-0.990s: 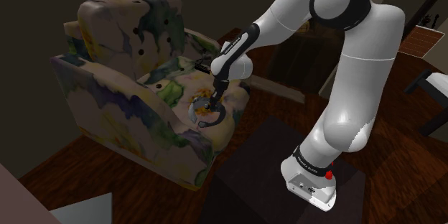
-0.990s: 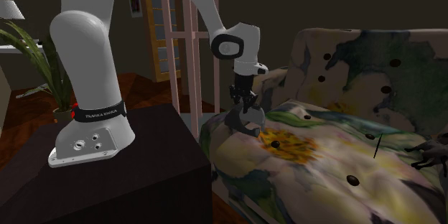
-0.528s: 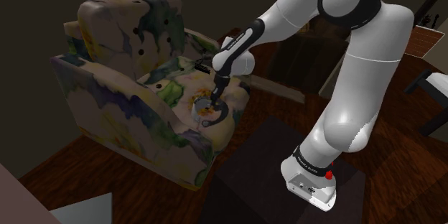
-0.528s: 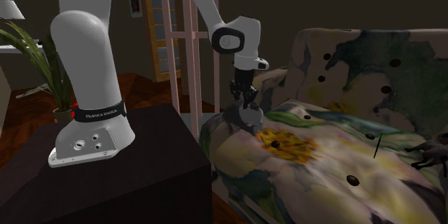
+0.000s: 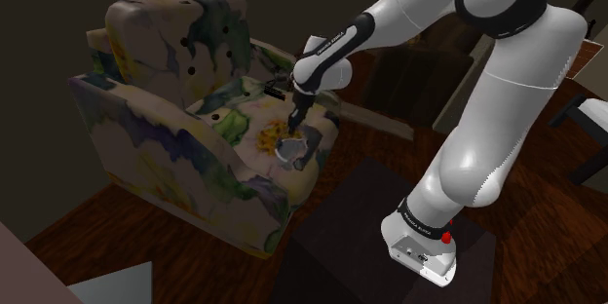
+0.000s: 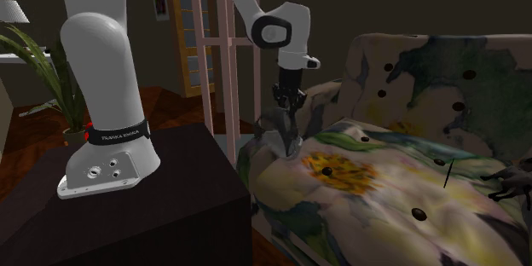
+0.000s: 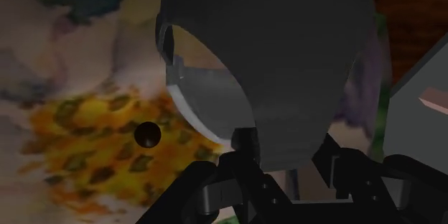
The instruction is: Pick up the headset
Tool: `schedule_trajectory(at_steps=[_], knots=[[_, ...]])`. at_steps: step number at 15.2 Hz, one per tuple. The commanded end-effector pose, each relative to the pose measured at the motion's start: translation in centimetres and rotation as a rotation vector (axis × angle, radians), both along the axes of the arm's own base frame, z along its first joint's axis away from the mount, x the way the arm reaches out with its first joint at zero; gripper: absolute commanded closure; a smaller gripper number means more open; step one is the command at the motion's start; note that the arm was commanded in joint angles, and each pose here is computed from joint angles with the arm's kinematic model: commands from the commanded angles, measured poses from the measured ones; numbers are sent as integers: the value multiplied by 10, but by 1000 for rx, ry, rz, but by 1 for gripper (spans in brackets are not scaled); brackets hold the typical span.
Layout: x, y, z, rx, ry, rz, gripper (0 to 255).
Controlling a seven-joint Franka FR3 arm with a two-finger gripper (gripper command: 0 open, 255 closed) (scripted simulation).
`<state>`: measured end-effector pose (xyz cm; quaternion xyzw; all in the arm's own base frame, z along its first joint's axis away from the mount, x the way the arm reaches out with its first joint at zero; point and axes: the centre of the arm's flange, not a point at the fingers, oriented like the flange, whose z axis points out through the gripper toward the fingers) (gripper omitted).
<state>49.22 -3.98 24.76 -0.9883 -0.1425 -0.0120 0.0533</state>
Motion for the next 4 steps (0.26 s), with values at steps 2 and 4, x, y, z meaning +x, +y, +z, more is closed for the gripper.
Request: schedule_trajectory(at_steps=[2,4], knots=[[1,0,15,0,0,0,255],[1,0,16,0,0,0,255]])
